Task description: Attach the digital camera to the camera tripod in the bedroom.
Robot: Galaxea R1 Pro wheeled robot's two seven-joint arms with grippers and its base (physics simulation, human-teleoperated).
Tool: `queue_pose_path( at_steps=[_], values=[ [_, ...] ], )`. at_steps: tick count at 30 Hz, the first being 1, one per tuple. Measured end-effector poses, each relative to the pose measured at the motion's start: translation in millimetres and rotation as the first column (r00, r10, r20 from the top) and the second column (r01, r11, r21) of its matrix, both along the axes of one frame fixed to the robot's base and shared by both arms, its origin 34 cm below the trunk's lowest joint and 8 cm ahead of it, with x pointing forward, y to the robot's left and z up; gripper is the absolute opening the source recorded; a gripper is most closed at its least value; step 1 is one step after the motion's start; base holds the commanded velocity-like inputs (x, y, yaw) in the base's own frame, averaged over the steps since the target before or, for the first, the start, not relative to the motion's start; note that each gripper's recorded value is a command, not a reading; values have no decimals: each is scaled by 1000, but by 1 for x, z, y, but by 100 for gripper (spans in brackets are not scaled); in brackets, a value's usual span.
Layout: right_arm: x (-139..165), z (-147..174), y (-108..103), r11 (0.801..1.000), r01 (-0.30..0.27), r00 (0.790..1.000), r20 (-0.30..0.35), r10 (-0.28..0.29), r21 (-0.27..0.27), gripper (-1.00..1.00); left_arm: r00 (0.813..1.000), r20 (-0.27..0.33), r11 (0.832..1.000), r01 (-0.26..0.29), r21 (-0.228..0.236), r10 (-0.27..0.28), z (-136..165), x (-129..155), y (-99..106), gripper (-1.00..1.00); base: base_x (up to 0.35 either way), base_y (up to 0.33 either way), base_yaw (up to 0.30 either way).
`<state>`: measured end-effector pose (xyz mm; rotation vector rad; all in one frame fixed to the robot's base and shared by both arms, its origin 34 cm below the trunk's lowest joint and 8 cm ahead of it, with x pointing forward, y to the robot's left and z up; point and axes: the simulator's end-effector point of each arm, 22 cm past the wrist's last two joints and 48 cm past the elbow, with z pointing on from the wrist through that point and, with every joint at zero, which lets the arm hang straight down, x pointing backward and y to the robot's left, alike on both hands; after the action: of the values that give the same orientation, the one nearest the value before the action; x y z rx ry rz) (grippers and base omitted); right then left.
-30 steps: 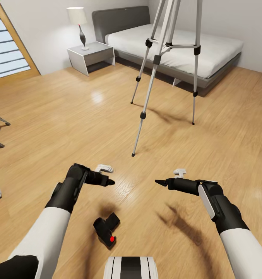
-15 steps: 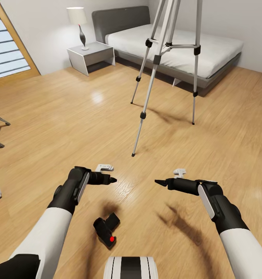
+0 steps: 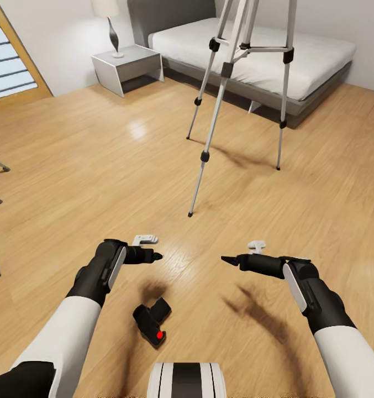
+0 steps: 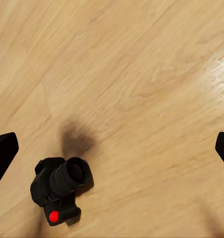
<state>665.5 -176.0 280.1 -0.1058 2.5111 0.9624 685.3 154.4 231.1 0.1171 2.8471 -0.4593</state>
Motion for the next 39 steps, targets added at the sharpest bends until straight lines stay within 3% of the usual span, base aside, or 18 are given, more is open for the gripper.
queue_pose_path(
  at_steps=[10, 12, 16, 18, 19, 21, 26, 31, 39],
  values=[
    [-3, -16, 0, 1000, -6, 1000, -15, 6, -2, 100, 999, -40, 1000, -6, 22, 7, -27, -11, 16, 100, 0, 0, 0],
    [3, -7, -1, 1000, -14, 1000, 11, 14, -3, 100, 999, -49, 999, -12, 47, 14, -34, -13, 35, 100, 0, 0, 0],
    [2, -9, 1, 1000, -24, 1000, 12, 24, 14, 100, 998, -66, 999, -20, 48, 23, -44, -17, 42, 100, 0, 0, 0],
    [1, -5, 7, 998, -40, 999, 18, 39, 45, 100, 997, -73, 999, -29, 37, 31, -48, -19, 43, 100, 0, 0, 0],
    [-2, 8, 18, 991, -74, 997, 27, 71, 110, 100, 996, -76, 999, -42, 20, 43, -50, -19, 45, 100, 0, 0, 0],
    [-8, 17, 28, 980, -105, 994, 23, 103, 168, 100, 995, -84, 999, -51, 10, 51, -54, -21, 46, 100, 0, 0, 0],
    [-20, 22, 39, 958, -138, 990, -2, 143, 249, 100, 993, -104, 998, -61, 0, 60, -65, -26, 48, 100, 0, 0, 0],
    [-28, 18, 44, 945, -149, 986, -26, 163, 292, 100, 990, -124, 998, -66, -3, 65, -77, -33, 50, 100, 0, 0, 0],
    [-36, 0, 45, 942, -141, 984, -59, 166, 304, 100, 986, -156, 998, -67, -2, 66, -96, -44, 50, 100, 0, 0, 0]
  ],
)
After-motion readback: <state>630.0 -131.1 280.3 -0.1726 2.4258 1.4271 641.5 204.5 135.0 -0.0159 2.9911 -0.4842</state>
